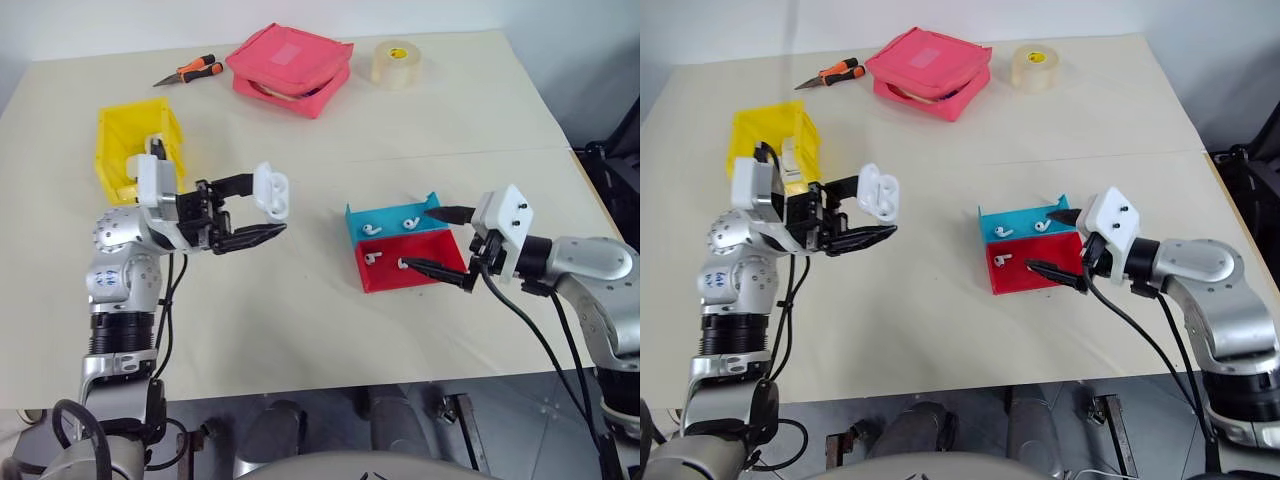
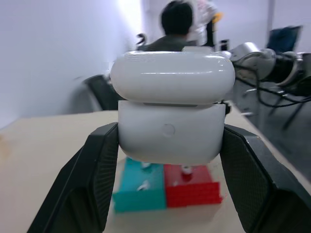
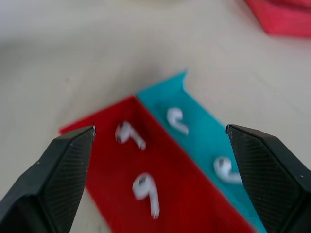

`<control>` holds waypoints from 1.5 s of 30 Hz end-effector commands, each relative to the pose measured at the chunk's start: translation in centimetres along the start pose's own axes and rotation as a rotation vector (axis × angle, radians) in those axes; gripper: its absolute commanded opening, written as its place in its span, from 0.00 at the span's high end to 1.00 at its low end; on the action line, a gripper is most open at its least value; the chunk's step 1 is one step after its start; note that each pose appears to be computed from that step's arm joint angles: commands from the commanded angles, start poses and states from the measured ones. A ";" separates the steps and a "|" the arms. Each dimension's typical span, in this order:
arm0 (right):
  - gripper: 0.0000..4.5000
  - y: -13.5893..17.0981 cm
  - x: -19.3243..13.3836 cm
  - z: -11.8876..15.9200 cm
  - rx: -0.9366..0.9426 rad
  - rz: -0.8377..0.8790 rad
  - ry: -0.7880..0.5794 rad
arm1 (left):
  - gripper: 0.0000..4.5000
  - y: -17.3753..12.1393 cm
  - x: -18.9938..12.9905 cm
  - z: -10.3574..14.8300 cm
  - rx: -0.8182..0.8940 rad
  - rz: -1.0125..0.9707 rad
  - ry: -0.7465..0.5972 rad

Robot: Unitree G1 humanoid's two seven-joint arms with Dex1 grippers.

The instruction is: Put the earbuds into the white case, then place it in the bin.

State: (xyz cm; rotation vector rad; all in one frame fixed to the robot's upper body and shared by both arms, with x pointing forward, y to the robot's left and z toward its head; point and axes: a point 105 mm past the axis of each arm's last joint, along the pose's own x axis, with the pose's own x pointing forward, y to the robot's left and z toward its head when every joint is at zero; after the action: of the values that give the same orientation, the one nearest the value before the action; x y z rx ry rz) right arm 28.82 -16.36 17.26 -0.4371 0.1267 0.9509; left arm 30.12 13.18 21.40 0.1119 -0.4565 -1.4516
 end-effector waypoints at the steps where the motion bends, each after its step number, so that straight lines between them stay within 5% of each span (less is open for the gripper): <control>1: 0.00 0.1 -1.2 1.2 -0.051 -0.069 -0.009 | 0.39 0.0 0.9 0.4 0.025 -0.050 -0.046; 21: 0.00 3.0 -2.9 -0.2 0.044 -0.129 0.127 | 0.39 -3.5 -0.5 -2.5 -0.060 -0.075 0.005; 27: 0.34 3.8 -2.8 -0.8 0.054 -0.102 0.179 | 0.39 -4.3 -0.5 -3.3 -0.065 -0.052 0.030; 45: 0.34 3.4 -1.8 -0.7 0.064 0.020 0.413 | 0.39 -7.0 0.4 -3.8 -0.083 -0.043 0.019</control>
State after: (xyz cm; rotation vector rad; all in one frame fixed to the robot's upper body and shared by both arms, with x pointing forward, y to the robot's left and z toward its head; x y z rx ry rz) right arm 24.89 -16.54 15.81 -0.5522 0.5368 0.8548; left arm 25.59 11.45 14.85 0.0414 -0.3327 -1.5056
